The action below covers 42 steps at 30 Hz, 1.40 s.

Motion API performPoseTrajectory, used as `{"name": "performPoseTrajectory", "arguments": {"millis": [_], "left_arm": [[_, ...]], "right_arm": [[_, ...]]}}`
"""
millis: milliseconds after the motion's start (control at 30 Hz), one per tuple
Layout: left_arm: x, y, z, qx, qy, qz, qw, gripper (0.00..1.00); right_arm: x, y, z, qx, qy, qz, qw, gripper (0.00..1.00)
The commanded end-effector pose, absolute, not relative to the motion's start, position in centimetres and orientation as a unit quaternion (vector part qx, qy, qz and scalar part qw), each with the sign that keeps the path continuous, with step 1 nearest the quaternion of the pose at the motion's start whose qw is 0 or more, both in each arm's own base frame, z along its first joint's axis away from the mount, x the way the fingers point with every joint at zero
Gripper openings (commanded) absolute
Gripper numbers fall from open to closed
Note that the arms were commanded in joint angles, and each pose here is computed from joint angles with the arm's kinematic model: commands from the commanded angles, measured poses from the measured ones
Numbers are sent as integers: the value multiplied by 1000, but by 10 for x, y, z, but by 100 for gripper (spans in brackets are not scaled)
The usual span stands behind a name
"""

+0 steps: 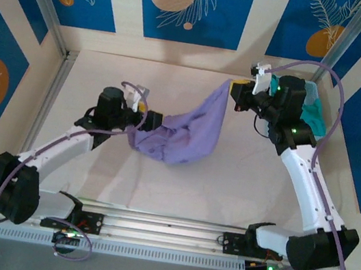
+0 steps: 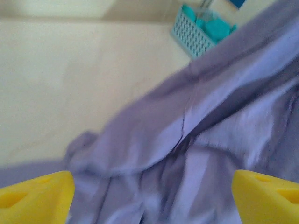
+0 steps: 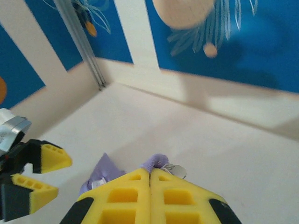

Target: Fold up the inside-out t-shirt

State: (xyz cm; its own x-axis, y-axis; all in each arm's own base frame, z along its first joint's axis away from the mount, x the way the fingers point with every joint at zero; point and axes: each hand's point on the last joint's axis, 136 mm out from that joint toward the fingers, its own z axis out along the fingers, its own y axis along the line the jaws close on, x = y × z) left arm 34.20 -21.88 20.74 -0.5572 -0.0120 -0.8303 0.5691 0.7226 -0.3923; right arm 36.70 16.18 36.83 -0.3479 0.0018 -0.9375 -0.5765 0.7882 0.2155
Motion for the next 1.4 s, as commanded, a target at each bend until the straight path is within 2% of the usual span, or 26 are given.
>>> {"name": "performPoseTrajectory", "arguments": {"millis": [0,133,367,533,600,700,800,867,900,1000,1100,1367], "left_arm": [[343,-227,214,200,799,-337,456,88],[365,-225,178,189,844,-287,411,86],[395,-284,135,252,868,-253,344,85],[429,-302,96,261,894,-201,303,80],[438,-308,83,264,899,-198,287,72],[444,-317,69,269,904,-204,263,53],[452,-319,69,264,905,-208,263,26],[461,-319,84,256,900,-212,283,6],[466,-318,96,252,895,-213,299,0],[480,-306,147,238,878,-209,360,0],[480,-284,220,203,848,-222,437,0],[400,-208,449,128,701,-226,664,0]], "right_arm": [[368,155,364,-185,777,274,535,0],[375,142,346,-173,788,274,524,0],[378,135,334,-159,794,282,515,0],[377,135,335,-162,793,284,515,0],[378,134,333,-160,794,282,514,0],[379,130,333,-155,796,278,515,0],[379,127,337,-150,793,275,522,0],[379,126,342,-148,790,275,528,0],[379,125,346,-147,788,274,532,0],[376,120,364,-142,776,266,553,0],[367,111,393,-129,760,253,585,0],[317,96,494,-119,683,233,682,0]]}}
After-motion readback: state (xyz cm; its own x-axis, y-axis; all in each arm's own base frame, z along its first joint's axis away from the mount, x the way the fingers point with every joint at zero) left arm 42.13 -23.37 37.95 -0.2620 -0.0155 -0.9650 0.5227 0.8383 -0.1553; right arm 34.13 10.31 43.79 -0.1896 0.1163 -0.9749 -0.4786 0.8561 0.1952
